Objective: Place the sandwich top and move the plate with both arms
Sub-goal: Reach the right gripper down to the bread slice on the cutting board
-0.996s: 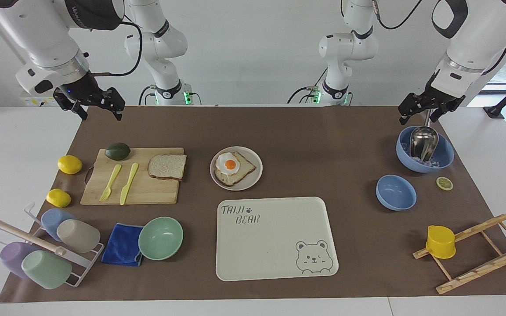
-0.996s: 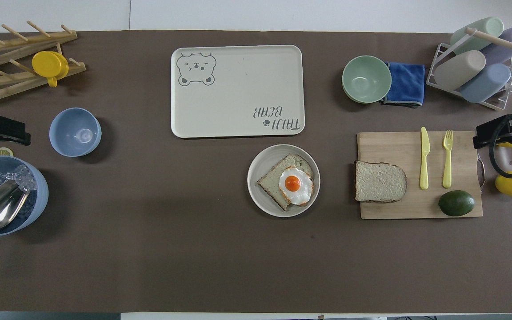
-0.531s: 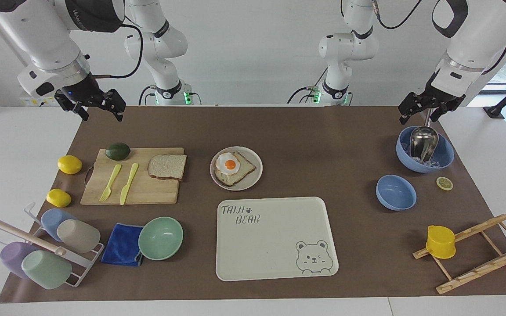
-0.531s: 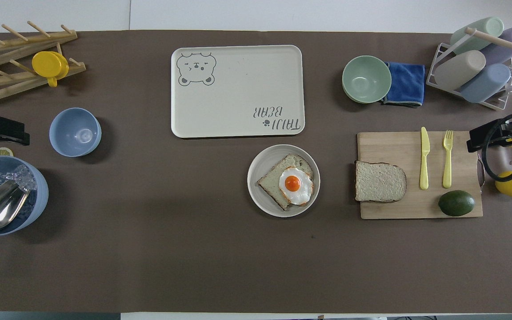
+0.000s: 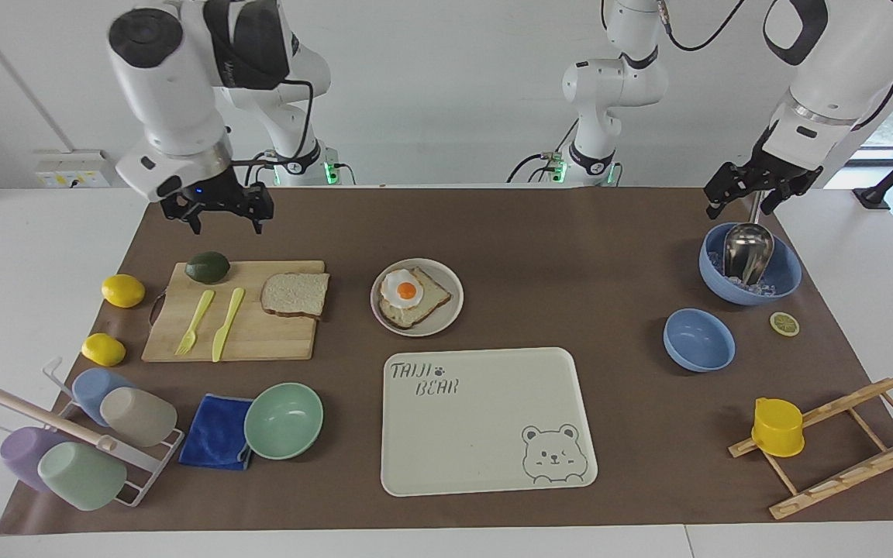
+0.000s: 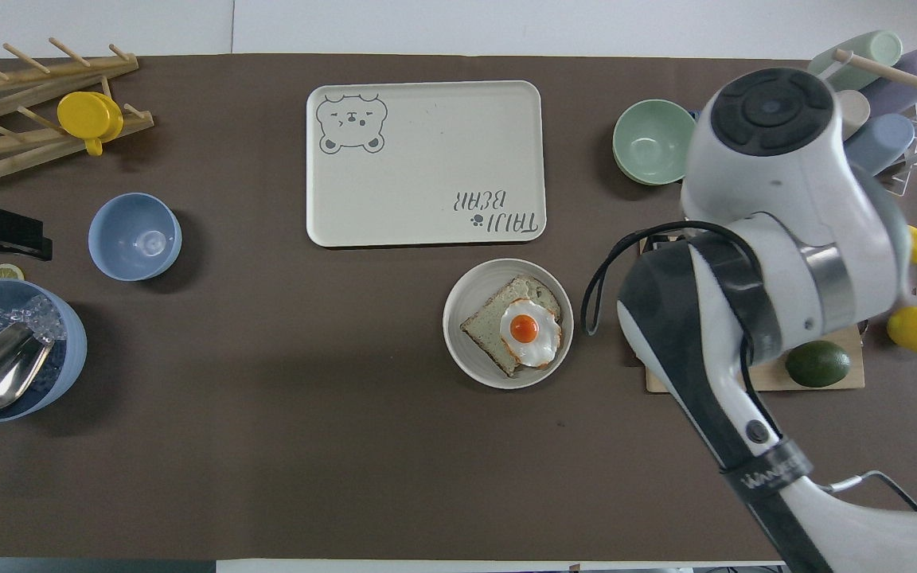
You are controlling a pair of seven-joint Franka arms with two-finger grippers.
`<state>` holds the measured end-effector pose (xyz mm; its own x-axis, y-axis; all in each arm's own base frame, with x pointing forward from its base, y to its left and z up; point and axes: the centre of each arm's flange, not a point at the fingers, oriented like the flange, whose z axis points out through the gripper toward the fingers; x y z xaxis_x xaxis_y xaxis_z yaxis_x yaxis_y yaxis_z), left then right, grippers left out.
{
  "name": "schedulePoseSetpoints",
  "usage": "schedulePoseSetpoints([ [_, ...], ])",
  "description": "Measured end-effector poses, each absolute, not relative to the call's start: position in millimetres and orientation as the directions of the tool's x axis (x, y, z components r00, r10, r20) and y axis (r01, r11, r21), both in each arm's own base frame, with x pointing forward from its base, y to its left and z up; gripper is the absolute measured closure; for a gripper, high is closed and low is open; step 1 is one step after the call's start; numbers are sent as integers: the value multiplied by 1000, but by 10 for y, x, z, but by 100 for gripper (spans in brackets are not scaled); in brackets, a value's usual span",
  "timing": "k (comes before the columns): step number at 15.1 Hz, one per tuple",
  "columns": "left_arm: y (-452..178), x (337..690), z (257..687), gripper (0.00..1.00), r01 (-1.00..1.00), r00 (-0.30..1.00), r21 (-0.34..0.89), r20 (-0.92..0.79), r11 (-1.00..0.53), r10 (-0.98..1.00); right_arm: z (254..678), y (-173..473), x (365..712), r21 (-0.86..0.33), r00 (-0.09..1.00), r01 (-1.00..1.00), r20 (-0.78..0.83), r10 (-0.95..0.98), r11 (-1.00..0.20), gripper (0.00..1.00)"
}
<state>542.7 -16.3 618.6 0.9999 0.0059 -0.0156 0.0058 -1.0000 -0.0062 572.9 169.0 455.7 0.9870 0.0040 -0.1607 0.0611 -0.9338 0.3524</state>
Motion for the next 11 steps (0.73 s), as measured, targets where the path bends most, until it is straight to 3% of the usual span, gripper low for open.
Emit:
schedulePoseSetpoints([
  [3, -163, 5426, 6188, 0, 6, 1000, -6, -15, -1000, 6, 3832, 2350, 5664, 460, 986, 20, -156, -59, -888, 0],
  [6, -163, 5425, 6188, 0, 6, 1000, -6, -16, -1000, 6, 3293, 2506, 5676, 527, 983, -20, -144, -112, -850, 0],
  [11, -163, 5423, 6187, 0, 6, 1000, -6, -17, -1000, 6, 3005, 2347, 5660, 551, 980, -26, -151, -130, -834, 0],
])
